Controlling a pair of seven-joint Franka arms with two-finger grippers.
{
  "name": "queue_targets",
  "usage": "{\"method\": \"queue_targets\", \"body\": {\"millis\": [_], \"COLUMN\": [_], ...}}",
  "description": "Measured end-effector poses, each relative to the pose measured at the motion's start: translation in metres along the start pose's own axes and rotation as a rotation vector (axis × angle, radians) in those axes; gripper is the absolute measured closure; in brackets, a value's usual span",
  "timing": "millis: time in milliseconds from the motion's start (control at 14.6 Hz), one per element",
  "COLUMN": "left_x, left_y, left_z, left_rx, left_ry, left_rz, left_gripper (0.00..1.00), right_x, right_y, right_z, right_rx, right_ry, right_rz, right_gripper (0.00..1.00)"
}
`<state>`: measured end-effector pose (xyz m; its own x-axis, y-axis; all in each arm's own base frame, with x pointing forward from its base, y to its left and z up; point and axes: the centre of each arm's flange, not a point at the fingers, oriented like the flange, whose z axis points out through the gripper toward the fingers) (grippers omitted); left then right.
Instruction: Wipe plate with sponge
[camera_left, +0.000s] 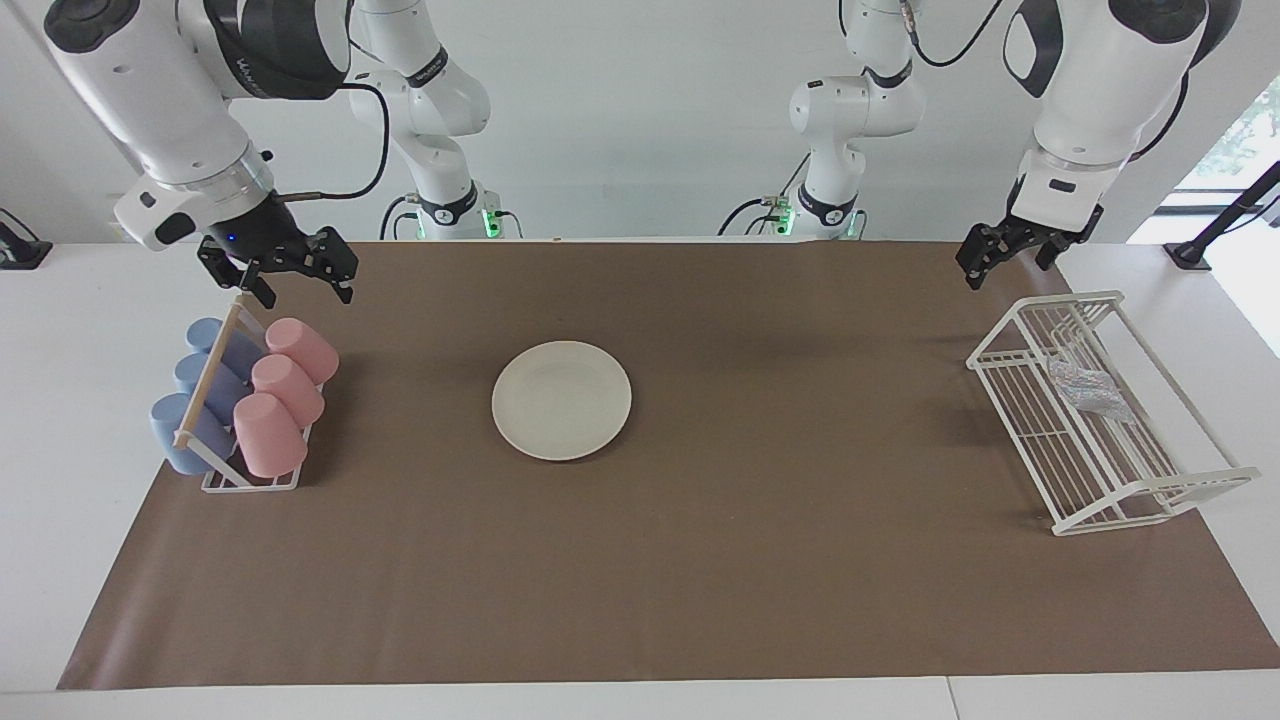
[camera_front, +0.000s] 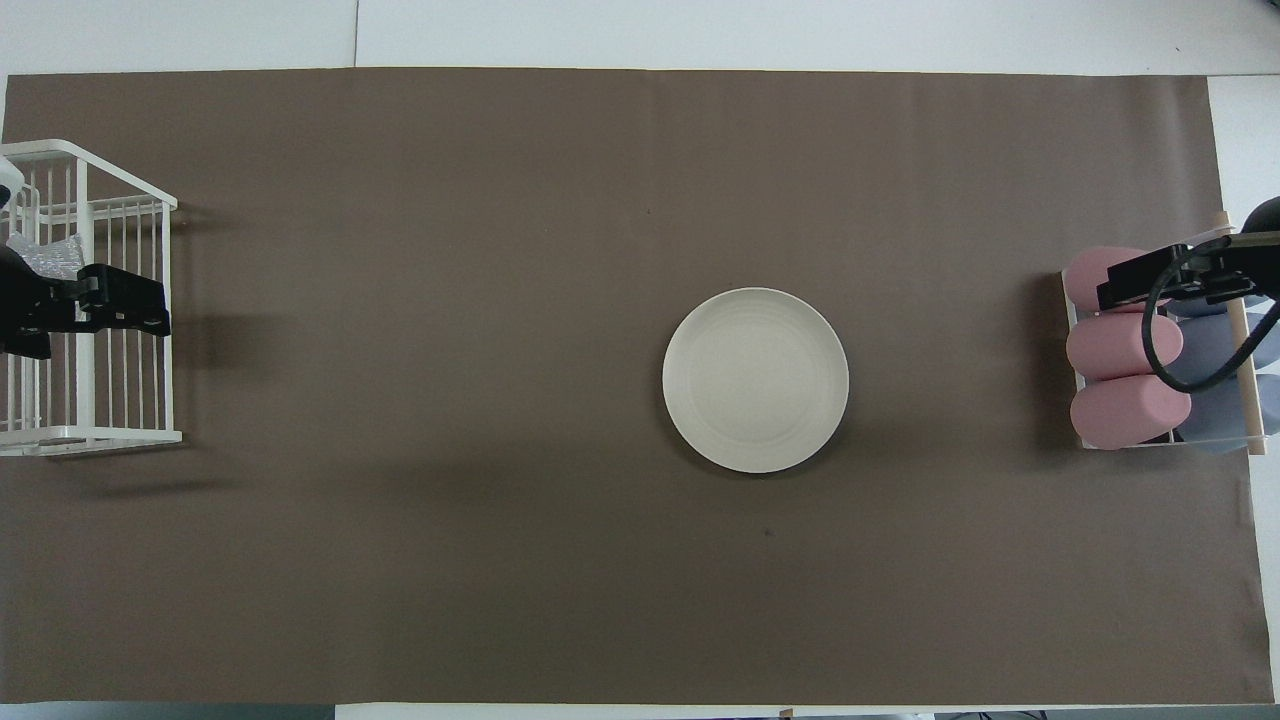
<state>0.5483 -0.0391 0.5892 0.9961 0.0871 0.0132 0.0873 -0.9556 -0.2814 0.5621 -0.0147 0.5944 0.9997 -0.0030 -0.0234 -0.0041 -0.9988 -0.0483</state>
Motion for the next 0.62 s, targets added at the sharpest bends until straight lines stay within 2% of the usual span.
{"method": "queue_targets", "body": {"millis": [343, 480, 617], "left_x": [0.047, 0.063, 0.072], "left_y": [0.017, 0.026, 0.027], "left_z": [0.084, 0.112, 0.13], "left_rx": [0.335, 0.42, 0.452], "left_ry": [0.044, 0.076, 0.103], "left_rz": [-0.007, 0.015, -0.002], "left_gripper": [0.0, 0.0, 0.0], "right_x": [-0.004, -0.006, -0.01], "right_y": [-0.046, -0.072, -0.093], "right_z": [-0.014, -0.019, -0.022], "right_rx": [-0.001, 0.002, 0.004], "right_ry": [0.026, 0.038, 0.041], "right_rz": [0.067, 0.112, 0.171], "right_gripper": [0.0, 0.0, 0.0]}}
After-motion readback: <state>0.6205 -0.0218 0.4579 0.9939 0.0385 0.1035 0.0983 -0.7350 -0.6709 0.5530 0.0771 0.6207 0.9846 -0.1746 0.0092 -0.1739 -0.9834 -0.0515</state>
